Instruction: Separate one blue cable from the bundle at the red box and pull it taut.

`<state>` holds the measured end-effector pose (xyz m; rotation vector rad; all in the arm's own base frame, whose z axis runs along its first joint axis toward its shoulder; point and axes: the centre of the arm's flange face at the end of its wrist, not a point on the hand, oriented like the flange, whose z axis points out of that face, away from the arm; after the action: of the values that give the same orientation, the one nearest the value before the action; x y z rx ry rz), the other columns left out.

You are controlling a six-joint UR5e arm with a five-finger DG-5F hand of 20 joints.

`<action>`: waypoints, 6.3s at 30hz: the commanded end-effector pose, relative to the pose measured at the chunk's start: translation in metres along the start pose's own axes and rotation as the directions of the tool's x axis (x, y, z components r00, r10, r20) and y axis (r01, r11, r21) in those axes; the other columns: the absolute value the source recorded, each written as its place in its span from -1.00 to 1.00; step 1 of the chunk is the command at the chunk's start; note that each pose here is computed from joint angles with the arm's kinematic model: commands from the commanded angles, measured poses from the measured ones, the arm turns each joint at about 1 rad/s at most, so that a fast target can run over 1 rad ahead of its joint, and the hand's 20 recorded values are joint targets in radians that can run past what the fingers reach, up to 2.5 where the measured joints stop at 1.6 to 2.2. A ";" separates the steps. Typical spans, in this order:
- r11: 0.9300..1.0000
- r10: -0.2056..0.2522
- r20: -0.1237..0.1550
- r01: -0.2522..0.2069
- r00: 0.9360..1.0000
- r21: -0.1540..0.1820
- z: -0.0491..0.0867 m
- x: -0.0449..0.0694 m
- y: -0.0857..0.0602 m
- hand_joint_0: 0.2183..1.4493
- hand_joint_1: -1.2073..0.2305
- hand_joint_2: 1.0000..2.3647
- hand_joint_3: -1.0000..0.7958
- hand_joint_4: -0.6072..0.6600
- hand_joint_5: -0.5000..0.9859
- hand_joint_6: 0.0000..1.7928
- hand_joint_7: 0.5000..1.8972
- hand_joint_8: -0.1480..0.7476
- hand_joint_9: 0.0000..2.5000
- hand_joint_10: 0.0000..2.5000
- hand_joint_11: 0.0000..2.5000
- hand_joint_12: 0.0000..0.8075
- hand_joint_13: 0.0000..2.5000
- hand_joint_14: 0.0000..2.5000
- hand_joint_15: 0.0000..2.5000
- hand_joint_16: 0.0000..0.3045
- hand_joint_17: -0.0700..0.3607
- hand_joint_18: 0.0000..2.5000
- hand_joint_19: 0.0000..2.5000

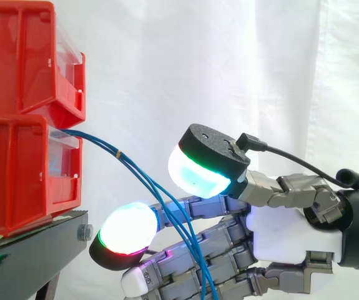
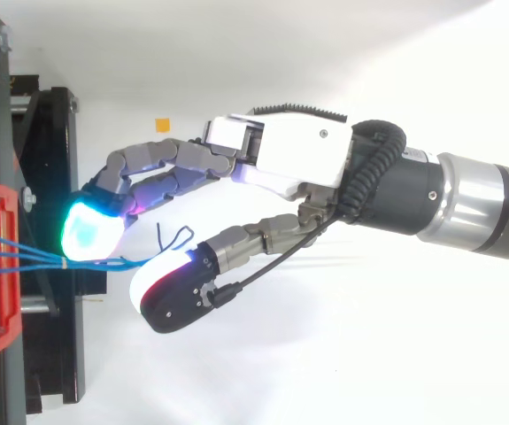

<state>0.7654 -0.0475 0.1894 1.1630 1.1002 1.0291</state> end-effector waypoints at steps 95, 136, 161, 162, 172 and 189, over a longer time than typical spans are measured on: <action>0.991 0.071 -0.050 -0.076 0.996 -0.109 0.024 -0.010 0.020 -0.35 -0.27 -0.98 -0.27 0.30 -0.56 -0.18 -0.14 0.08 -0.18 -0.98 -0.31 -0.02 -0.26 -0.98 -0.54 -0.69 -0.19 -0.46 -0.44; 0.990 0.063 -0.062 -0.070 0.996 -0.122 0.043 -0.008 0.019 -0.32 -0.35 -0.97 -0.18 0.27 -0.60 -0.08 -0.16 0.07 -0.17 -0.98 -0.24 -0.01 -0.26 -0.98 -0.52 -0.68 -0.16 -0.45 -0.42; 0.990 0.079 -0.073 -0.086 0.994 -0.110 0.041 -0.004 0.017 -0.37 -0.24 -0.97 -0.15 0.21 -0.53 -0.03 -0.04 0.09 -0.07 -0.98 -0.15 0.02 -0.22 -0.98 -0.48 -0.68 -0.16 -0.43 -0.38; 0.990 0.079 -0.073 -0.086 0.994 -0.110 0.041 -0.004 0.017 -0.38 -0.26 -0.97 -0.12 0.21 -0.53 -0.03 -0.03 0.10 -0.07 -0.98 -0.16 0.02 -0.23 -0.98 -0.48 -0.68 -0.16 -0.43 -0.38; 0.990 0.086 -0.074 -0.093 0.994 -0.104 0.040 -0.006 0.016 -0.26 -0.45 -0.98 -0.29 0.16 -0.57 -0.02 -0.11 0.04 -0.14 -0.98 -0.13 -0.01 -0.25 -0.98 -0.48 -0.67 -0.15 -0.44 -0.39; 0.991 0.084 -0.080 -0.091 0.993 -0.097 0.040 -0.005 0.015 -0.39 -0.35 -1.00 -0.44 0.25 -0.56 -0.03 -0.17 0.04 -0.08 -0.98 -0.12 -0.02 -0.20 -0.98 -0.45 -0.68 -0.16 -0.41 -0.40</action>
<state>0.8028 -0.0581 0.2077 1.1075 1.0513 1.1913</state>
